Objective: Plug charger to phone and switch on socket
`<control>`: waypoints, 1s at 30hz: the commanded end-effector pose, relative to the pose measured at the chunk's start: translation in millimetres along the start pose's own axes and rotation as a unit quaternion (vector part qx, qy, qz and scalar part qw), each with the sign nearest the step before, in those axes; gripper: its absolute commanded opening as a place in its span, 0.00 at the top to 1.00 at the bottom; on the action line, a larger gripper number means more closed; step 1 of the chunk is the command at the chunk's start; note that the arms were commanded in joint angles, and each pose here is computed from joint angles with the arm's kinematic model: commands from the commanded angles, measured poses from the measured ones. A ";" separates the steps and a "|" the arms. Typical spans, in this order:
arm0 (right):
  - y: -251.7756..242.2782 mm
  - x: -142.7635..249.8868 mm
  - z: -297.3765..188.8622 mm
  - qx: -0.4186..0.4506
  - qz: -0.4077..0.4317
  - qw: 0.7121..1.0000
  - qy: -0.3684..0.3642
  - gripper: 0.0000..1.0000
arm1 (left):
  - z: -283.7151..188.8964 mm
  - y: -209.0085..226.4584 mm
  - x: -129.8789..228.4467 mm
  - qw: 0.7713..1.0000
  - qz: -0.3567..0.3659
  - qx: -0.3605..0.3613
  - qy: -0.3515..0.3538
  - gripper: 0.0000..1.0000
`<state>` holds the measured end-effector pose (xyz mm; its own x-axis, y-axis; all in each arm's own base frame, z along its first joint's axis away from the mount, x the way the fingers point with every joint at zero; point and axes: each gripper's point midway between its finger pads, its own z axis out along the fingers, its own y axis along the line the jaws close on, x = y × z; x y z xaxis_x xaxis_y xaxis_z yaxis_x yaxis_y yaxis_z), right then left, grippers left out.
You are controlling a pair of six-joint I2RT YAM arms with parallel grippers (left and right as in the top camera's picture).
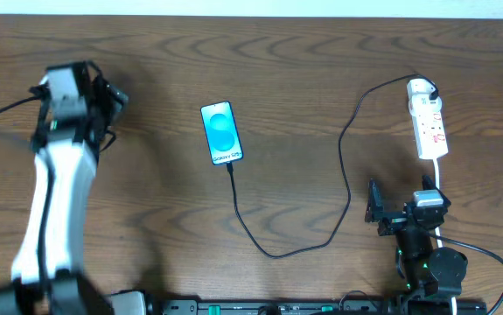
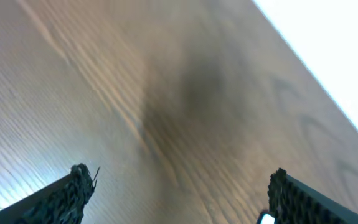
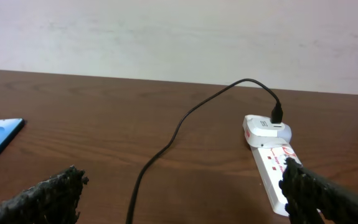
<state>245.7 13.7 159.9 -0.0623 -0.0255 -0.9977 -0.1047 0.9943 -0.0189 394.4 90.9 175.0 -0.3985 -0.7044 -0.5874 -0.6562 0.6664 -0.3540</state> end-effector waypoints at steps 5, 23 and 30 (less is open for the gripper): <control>0.2 -0.3 -0.4 -0.001 0.008 1.000 -0.002 0.01 | -48.8 2.4 42.6 0.967 0.201 0.140 -0.068 0.08; 0.2 -0.1 -0.3 -0.001 0.008 1.000 -0.002 0.01 | -94.4 54.0 112.8 0.892 0.305 0.196 -0.270 0.07; 0.2 -0.3 -0.4 -0.001 0.008 1.000 -0.002 0.01 | -93.6 55.8 122.9 0.873 0.329 0.205 -0.295 0.02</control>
<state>245.6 14.0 160.6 -0.0599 -0.0221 -0.9980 -0.1067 0.9942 -0.0157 250.1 18.0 152.5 -0.1393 -0.0199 -0.9900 -0.0746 0.9972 -0.0095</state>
